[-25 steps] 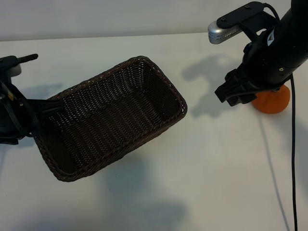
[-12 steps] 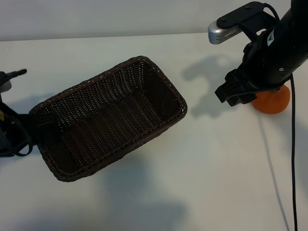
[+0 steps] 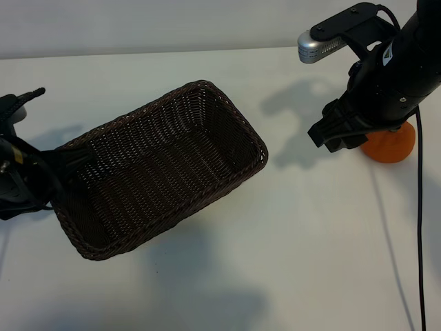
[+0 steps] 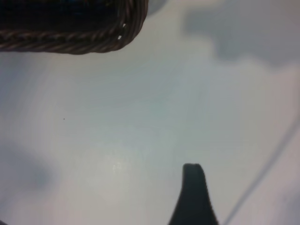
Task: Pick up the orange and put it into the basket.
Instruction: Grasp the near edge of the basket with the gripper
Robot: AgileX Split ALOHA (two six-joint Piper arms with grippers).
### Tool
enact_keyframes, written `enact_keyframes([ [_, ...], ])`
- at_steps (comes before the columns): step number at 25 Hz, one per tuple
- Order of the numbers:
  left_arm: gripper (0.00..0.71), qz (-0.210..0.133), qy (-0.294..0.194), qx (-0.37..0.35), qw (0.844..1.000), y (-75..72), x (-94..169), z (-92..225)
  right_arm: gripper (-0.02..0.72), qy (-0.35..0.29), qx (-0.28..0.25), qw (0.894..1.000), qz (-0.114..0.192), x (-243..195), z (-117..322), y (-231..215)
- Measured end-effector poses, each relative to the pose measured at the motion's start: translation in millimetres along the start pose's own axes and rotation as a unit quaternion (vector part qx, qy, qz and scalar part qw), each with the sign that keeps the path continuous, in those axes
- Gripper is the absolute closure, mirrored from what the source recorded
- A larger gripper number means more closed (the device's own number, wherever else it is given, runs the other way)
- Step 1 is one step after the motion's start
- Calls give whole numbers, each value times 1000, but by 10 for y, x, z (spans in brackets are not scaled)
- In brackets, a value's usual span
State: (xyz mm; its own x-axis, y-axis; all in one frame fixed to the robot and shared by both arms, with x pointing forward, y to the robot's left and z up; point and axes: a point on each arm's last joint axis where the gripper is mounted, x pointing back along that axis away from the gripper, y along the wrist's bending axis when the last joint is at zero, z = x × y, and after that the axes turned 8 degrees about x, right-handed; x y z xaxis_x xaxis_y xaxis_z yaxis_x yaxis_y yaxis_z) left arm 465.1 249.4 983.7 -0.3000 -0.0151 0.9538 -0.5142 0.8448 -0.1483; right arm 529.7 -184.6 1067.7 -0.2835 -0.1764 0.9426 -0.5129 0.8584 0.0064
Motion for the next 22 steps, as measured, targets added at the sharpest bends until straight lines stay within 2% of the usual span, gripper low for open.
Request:
enact_keyframes([
  [13,147,-23,23,1,999,-35,-223,-1,191,0,0,1000,-1,0,0,1],
  [22,147,-24,30,-2,999,-93,-445,-17,191,0,1,1000,-1,0,0,2],
])
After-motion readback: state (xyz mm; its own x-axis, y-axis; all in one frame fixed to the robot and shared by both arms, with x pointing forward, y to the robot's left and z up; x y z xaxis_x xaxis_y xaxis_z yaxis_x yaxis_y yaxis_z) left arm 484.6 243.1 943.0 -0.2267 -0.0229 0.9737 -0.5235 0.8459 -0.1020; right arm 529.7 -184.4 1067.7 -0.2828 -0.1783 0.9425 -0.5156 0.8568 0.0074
